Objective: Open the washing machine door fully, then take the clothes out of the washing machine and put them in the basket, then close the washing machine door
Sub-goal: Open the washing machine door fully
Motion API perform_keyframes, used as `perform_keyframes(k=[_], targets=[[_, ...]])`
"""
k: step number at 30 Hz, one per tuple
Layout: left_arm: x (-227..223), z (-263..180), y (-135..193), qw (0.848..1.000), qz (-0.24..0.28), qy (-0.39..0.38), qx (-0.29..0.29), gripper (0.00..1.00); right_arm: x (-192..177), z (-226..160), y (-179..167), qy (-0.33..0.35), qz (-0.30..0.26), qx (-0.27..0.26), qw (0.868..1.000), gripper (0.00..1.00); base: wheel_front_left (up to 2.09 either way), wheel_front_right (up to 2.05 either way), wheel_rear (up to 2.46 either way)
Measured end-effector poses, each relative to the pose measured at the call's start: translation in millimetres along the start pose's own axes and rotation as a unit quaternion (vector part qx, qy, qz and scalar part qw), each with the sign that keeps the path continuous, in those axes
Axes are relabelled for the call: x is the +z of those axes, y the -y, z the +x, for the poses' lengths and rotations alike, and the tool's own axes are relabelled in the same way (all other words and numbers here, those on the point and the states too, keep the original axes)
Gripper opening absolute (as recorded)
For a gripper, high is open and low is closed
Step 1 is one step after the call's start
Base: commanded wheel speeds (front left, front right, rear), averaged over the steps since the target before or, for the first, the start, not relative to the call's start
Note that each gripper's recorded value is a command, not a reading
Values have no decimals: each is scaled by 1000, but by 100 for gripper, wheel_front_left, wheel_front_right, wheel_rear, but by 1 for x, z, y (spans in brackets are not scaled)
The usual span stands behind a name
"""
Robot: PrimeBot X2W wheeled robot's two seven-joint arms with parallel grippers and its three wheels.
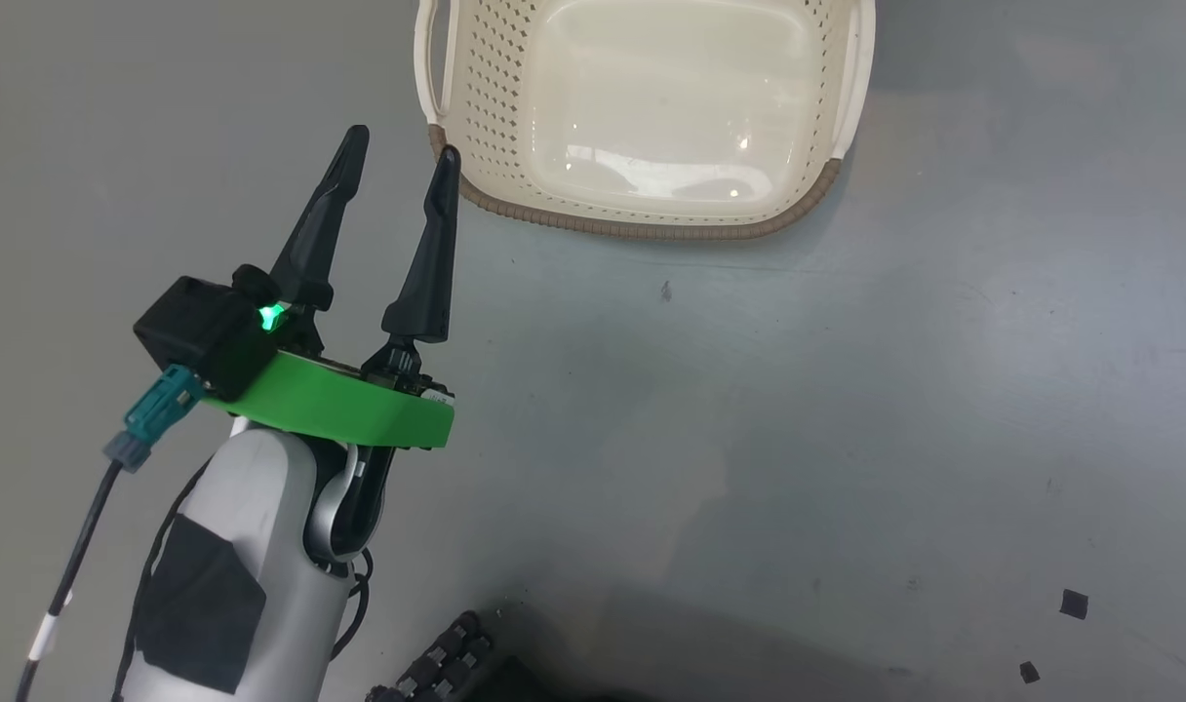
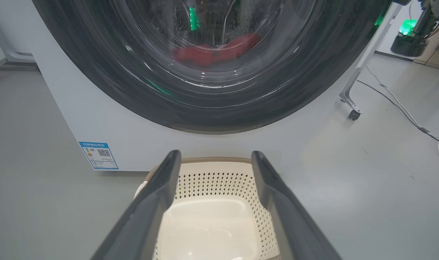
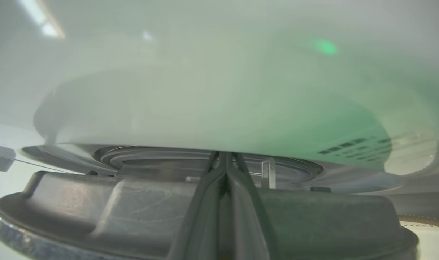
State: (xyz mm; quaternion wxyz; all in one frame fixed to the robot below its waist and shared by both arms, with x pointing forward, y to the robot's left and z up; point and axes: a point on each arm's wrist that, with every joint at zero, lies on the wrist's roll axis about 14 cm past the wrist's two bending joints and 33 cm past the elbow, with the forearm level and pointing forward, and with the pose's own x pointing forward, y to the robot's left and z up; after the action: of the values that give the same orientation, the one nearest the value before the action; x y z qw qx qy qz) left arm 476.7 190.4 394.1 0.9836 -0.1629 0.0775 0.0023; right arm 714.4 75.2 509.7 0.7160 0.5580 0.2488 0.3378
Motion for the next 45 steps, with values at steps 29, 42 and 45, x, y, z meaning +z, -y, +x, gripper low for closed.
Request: perform_keyframes(k=[29, 42, 45], targets=[[56, -11, 3, 998, 1, 66, 7, 100, -118, -40, -13, -215, 9, 4, 977, 0, 0, 0, 0], [79, -40, 7, 996, 0, 89, 10, 100, -185, -74, -51, -319, 22, 21, 947, 0, 0, 0, 0], [86, -48, 7, 995, -4, 97, 13, 100, -195, -81, -63, -331, 20, 28, 943, 0, 0, 0, 0]])
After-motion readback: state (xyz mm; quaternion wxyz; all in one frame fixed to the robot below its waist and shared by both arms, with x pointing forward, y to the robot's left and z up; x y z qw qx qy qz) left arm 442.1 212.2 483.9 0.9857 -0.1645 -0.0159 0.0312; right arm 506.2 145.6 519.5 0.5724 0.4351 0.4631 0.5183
